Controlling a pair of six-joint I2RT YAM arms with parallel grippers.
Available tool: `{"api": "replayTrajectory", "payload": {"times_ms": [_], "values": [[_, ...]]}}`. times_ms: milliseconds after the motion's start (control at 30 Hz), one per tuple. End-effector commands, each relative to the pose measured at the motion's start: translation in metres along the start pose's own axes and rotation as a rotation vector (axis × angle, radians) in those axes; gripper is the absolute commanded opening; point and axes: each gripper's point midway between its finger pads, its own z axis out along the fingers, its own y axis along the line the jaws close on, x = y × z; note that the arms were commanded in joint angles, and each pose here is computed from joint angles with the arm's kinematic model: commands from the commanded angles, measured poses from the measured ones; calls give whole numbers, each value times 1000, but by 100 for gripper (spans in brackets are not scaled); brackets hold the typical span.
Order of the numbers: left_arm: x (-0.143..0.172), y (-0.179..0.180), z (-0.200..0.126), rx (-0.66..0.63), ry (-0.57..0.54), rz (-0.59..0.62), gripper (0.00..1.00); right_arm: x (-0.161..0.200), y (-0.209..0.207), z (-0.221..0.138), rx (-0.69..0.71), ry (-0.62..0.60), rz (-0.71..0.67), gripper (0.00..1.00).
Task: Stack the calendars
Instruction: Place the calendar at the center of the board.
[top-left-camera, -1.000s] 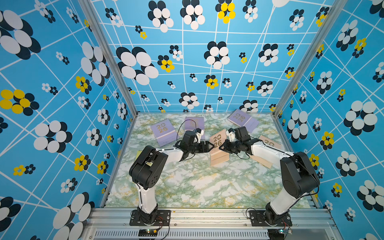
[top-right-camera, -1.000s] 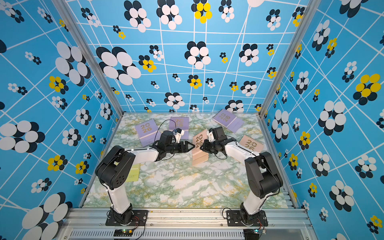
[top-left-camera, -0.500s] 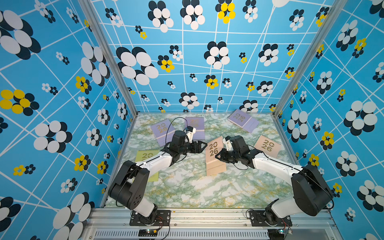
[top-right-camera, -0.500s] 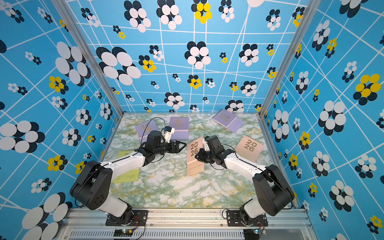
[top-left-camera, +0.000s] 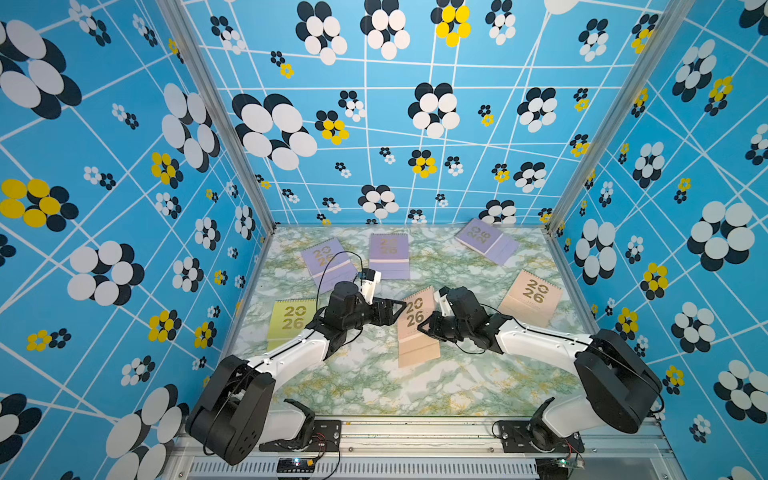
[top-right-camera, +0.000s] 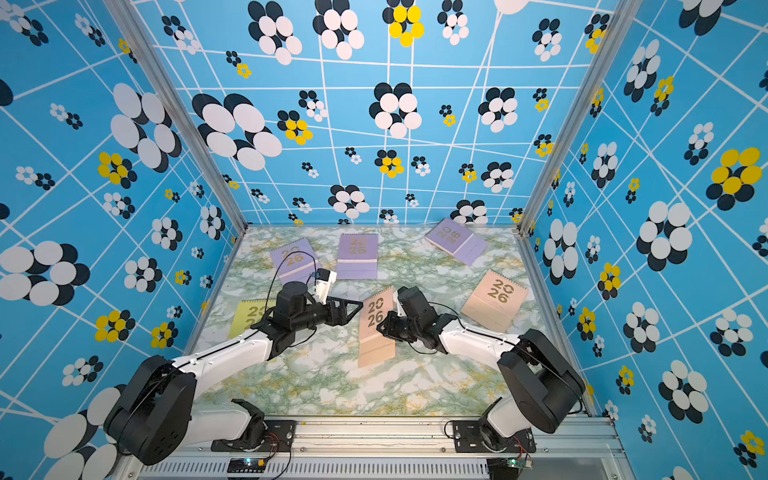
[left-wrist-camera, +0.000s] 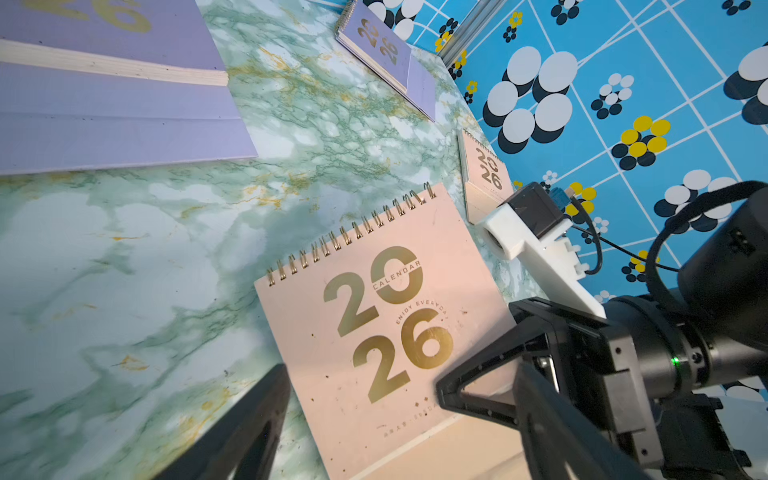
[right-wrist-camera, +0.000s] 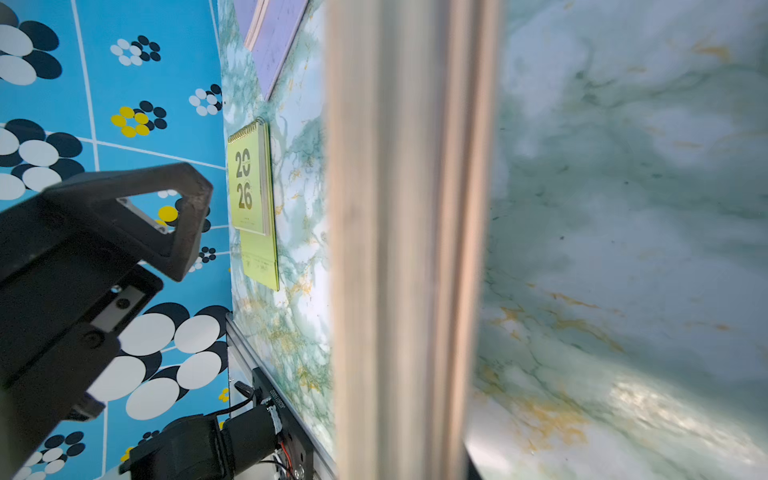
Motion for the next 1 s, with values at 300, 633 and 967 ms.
{"api": "replayTrajectory", "payload": {"times_ms": [300,633,967], "values": [[22,0,10,70,1,-7,86,25,-25,28,80,54,97,0],[40,6,22,115,10,-77,86,37,-49,29,210,113,115,7],[48,5,27,88,31,-52,86,36,-53,25,255,117,99,25]]}}
